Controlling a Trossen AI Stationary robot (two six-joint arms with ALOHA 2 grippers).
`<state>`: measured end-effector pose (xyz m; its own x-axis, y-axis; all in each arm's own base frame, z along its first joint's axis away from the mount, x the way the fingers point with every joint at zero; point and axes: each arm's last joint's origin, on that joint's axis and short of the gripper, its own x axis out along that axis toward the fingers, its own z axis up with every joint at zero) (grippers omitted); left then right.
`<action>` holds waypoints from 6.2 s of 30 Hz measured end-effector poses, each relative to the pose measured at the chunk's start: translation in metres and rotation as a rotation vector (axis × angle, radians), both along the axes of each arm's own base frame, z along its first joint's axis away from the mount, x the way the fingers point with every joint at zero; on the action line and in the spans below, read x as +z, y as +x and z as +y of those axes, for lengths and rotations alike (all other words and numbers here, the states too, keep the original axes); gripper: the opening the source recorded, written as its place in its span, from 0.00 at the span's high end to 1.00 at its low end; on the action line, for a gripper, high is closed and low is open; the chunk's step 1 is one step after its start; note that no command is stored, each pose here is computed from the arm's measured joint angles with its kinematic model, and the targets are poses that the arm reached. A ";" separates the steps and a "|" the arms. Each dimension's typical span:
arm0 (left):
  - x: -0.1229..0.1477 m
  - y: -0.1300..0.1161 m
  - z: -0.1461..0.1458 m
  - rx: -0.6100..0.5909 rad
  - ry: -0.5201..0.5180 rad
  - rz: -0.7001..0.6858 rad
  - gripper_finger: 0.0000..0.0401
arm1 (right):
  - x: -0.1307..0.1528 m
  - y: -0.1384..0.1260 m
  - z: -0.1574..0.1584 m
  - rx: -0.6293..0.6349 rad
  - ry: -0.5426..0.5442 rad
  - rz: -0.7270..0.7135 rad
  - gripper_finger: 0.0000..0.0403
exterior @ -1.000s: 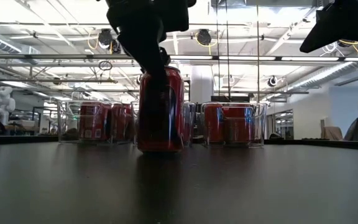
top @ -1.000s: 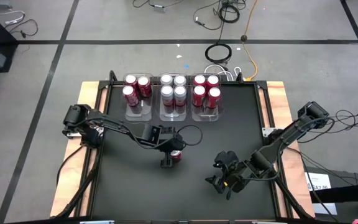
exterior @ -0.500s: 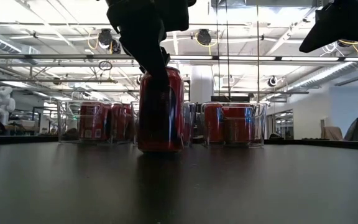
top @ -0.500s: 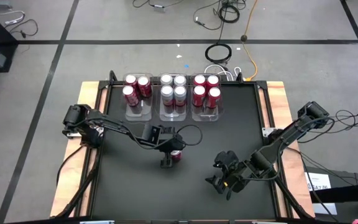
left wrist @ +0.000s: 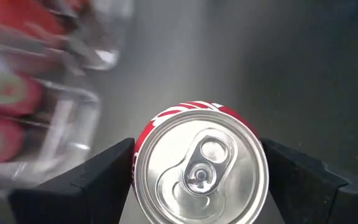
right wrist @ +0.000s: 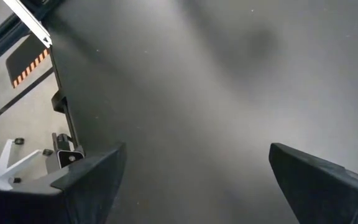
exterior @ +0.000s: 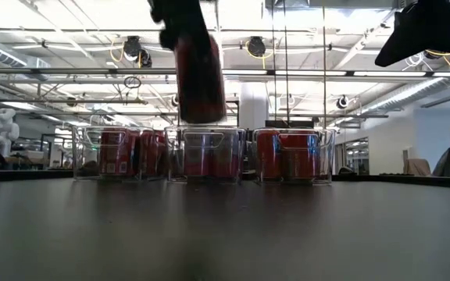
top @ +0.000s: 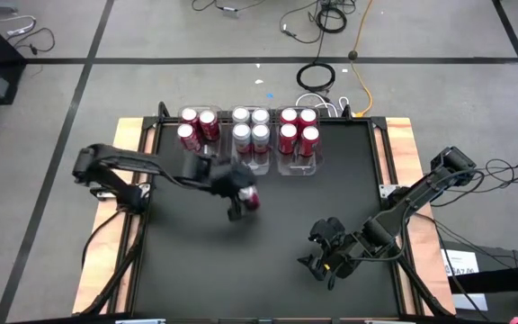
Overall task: Sort soda cans
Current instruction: Put the red soda can into the left transparent bin, then return to Home Position
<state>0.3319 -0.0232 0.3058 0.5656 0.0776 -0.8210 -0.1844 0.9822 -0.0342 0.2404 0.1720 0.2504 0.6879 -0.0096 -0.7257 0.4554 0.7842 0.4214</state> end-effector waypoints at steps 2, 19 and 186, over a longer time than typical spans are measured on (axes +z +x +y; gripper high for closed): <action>0.021 -0.013 0.008 0.043 0.010 -0.030 0.19 | 0.000 0.000 0.000 -0.001 -0.002 0.001 0.04; 0.075 -0.124 0.131 0.658 0.054 -0.040 0.19 | 0.000 0.000 -0.002 -0.035 -0.040 -0.017 0.04; -0.137 -0.236 0.010 -0.324 -0.049 -1.006 0.02 | -0.078 0.037 -0.136 0.287 -0.329 -0.151 0.04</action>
